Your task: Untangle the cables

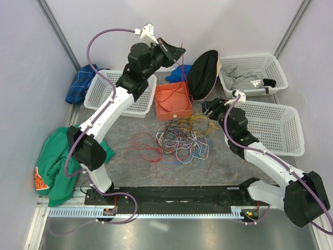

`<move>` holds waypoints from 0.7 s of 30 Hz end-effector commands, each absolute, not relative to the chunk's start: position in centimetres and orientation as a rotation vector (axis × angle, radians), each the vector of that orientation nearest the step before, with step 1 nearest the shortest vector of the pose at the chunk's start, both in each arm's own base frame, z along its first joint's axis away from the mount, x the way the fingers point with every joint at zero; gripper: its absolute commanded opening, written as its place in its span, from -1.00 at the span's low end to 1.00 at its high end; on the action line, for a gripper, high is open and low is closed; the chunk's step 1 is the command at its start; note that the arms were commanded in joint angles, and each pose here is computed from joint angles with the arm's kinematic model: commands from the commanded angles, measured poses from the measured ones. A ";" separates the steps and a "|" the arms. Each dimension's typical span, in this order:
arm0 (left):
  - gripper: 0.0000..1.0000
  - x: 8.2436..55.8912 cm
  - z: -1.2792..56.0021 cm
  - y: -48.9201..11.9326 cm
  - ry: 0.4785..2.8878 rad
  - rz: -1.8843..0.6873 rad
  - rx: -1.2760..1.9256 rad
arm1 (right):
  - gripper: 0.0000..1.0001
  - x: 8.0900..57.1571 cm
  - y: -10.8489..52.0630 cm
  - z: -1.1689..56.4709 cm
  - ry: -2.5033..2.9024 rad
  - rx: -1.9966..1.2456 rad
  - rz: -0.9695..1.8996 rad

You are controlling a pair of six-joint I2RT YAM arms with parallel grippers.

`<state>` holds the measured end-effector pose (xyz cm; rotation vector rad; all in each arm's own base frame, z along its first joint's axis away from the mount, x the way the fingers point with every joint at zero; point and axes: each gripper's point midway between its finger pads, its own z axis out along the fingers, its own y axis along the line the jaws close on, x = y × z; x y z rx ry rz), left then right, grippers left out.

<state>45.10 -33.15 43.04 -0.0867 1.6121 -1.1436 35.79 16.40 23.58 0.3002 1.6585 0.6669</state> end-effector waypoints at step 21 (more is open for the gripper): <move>-0.96 51.3 29.5 -29.8 1.796 -0.880 -0.205 | 0.27 33.5 15.0 24.0 1.585 0.326 0.694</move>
